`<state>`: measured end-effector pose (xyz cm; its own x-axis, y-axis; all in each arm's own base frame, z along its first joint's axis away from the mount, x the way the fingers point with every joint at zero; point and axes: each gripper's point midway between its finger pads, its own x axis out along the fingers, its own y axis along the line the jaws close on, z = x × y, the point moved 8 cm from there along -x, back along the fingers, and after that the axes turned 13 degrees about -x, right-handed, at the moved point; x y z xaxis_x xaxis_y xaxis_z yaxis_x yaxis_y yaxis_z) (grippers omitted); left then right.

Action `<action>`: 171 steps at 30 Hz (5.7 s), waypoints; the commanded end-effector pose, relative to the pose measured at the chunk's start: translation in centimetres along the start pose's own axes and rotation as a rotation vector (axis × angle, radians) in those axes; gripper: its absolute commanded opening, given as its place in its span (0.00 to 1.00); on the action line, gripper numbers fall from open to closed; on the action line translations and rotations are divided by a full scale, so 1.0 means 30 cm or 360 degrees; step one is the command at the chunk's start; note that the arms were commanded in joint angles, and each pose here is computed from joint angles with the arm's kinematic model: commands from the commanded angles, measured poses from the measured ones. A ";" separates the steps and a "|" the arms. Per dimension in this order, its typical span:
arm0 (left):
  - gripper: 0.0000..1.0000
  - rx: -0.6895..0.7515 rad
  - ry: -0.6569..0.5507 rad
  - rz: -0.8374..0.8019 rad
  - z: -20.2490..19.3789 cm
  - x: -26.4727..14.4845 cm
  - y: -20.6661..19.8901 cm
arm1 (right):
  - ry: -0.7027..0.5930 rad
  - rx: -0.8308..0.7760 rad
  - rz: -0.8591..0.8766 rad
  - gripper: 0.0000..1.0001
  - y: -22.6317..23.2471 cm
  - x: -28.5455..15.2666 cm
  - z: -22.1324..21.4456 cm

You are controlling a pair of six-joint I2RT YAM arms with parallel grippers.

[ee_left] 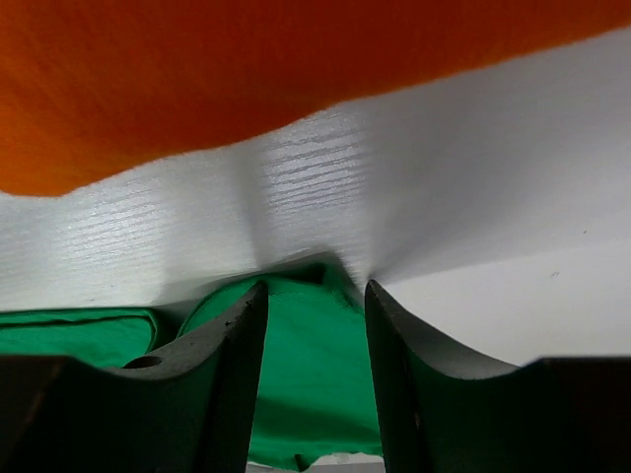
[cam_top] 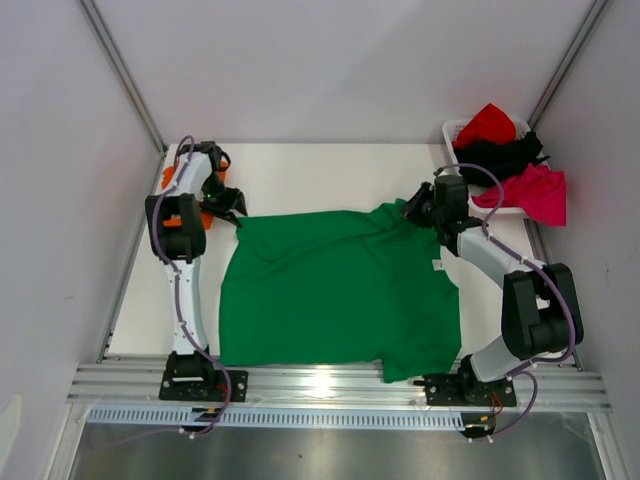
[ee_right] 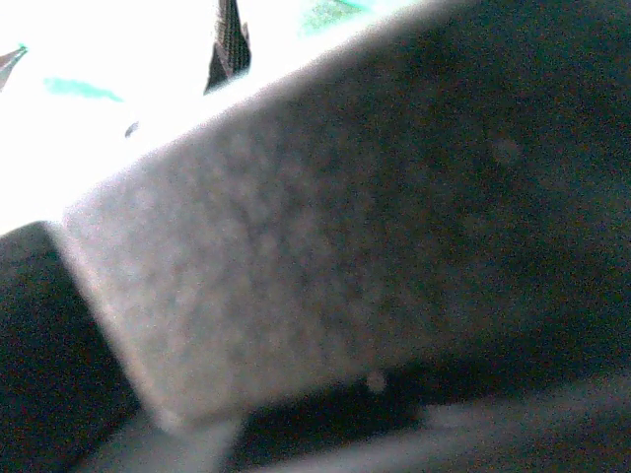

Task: Fold and stack the t-shirts
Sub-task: Flatten the tshirt out, then fold the tshirt

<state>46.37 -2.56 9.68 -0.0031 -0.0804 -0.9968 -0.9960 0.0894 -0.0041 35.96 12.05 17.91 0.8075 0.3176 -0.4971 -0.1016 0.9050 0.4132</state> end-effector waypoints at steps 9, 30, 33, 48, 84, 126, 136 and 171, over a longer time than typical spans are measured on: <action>0.49 0.0061 0.0044 -0.0045 0.017 -0.027 -0.005 | -0.0059 0.0011 0.0043 0.03 0.009 0.006 0.027; 0.01 0.0299 0.0022 -0.0564 -0.009 -0.130 -0.065 | -0.0051 0.0013 0.0036 0.03 0.011 0.014 0.018; 0.01 0.0413 -0.0023 -0.0720 -0.010 -0.224 -0.079 | -0.0054 0.0012 0.0029 0.03 0.008 0.020 0.013; 0.01 0.0923 -0.0291 -0.1129 -0.066 -0.638 0.016 | -0.0088 0.0002 0.0065 0.03 0.032 0.055 0.011; 0.01 0.1221 -0.0674 -0.0714 -0.038 -0.564 0.100 | -0.0482 0.0006 -0.0359 0.00 -0.122 -0.051 0.239; 0.01 0.1229 -0.0924 -0.0413 -0.083 -0.549 0.441 | -0.0288 -0.0016 -0.0275 0.00 0.041 -0.287 0.039; 0.01 0.1141 -0.1068 -0.0113 -0.030 -0.479 0.427 | -0.0432 -0.0002 -0.0518 0.00 -0.048 -0.371 0.072; 0.01 0.1102 -0.0994 -0.0078 -0.052 -0.403 0.530 | -0.0343 0.0155 -0.0531 0.00 -0.116 -0.439 -0.032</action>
<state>30.91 -1.61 20.99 0.2530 0.4143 -0.8743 -0.7022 0.7003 0.1286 25.71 5.21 21.79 0.8841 -0.0484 -0.4648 0.2152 0.9250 0.3131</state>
